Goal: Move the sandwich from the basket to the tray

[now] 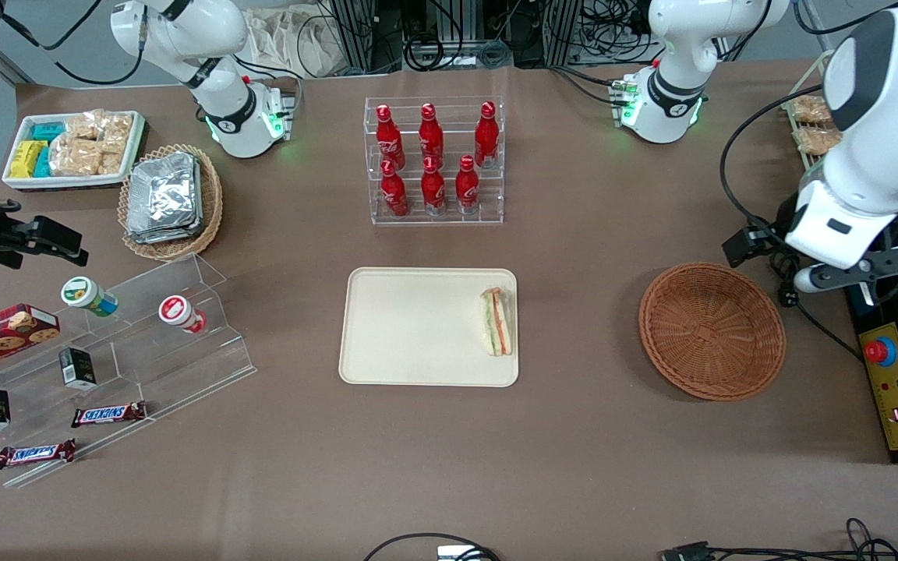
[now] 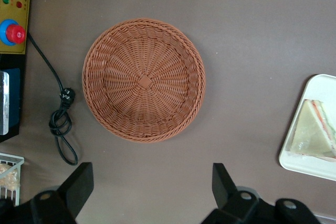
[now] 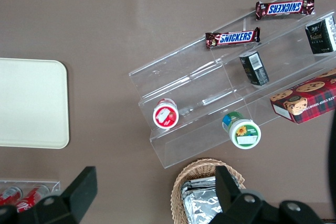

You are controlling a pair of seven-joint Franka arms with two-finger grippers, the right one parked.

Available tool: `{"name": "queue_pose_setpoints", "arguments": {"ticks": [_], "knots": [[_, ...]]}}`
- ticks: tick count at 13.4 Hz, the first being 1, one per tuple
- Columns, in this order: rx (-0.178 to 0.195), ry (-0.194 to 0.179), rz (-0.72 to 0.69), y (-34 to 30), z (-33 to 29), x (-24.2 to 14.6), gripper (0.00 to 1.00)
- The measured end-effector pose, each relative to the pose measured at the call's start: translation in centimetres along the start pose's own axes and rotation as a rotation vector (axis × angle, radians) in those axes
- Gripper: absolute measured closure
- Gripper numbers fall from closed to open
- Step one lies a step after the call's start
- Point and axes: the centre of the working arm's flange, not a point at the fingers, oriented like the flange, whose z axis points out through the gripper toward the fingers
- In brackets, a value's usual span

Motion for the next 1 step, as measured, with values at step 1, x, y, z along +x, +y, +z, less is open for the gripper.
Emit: {"name": "queue_pose_setpoints", "arguments": {"ticks": [1], "knots": [[-0.015,-0.007,0.005,-0.49,-0.06,0.37,0.0]]}}
